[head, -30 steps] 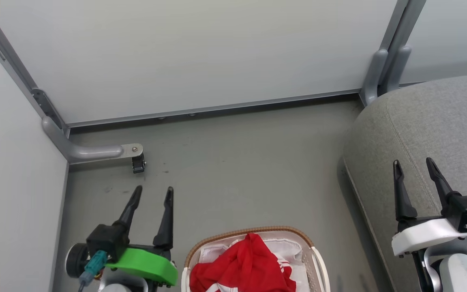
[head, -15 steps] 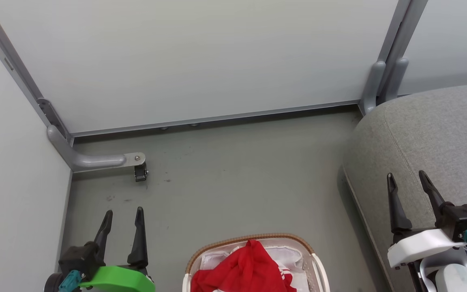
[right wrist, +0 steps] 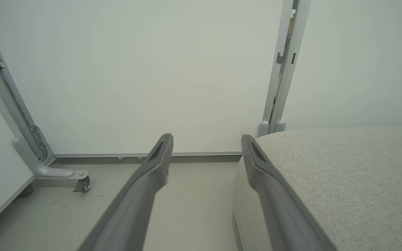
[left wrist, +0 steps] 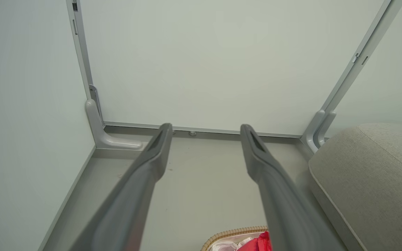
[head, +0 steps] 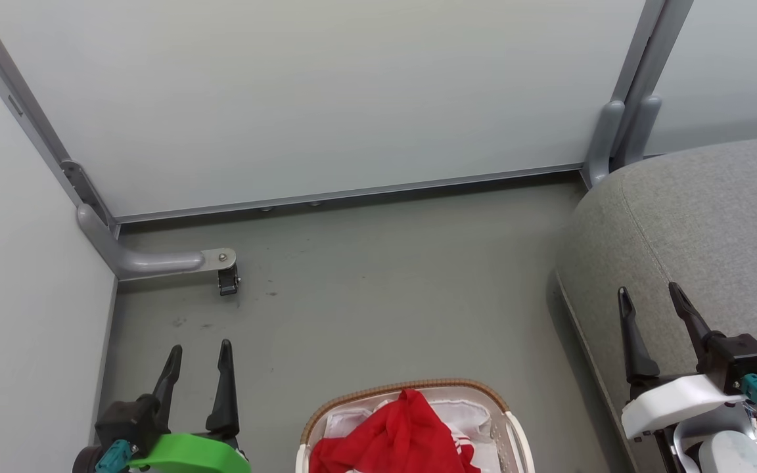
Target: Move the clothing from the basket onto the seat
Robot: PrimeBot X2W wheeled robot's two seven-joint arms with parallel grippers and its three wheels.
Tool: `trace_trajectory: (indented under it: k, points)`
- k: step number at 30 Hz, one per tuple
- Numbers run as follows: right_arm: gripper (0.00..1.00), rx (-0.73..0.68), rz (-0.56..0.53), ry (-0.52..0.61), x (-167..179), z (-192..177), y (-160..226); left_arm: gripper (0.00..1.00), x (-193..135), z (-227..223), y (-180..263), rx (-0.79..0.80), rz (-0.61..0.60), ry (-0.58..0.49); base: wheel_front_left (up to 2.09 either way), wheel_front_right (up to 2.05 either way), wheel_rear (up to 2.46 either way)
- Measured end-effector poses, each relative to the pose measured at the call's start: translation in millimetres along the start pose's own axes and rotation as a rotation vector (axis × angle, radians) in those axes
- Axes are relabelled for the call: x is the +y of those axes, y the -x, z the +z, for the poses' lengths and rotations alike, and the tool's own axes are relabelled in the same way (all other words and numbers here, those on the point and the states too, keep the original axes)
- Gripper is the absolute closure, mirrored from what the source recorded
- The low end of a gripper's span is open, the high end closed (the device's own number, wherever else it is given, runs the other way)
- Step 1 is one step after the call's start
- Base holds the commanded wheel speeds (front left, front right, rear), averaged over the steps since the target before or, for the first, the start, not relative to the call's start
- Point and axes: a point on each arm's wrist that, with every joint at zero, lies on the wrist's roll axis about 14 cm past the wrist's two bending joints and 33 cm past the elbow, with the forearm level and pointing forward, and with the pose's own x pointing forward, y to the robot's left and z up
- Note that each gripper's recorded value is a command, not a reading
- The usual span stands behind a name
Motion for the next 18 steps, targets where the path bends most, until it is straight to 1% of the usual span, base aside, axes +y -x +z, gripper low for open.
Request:
trace_trajectory:
  k: [18]
  points:
    - [0.0, 0.016, 0.008, -0.006, 3.1, -5.2, 1.3, 0.0, -8.0, -4.2, 0.2, 0.013, -0.027, -0.009, 0.0, 0.0, 0.0]
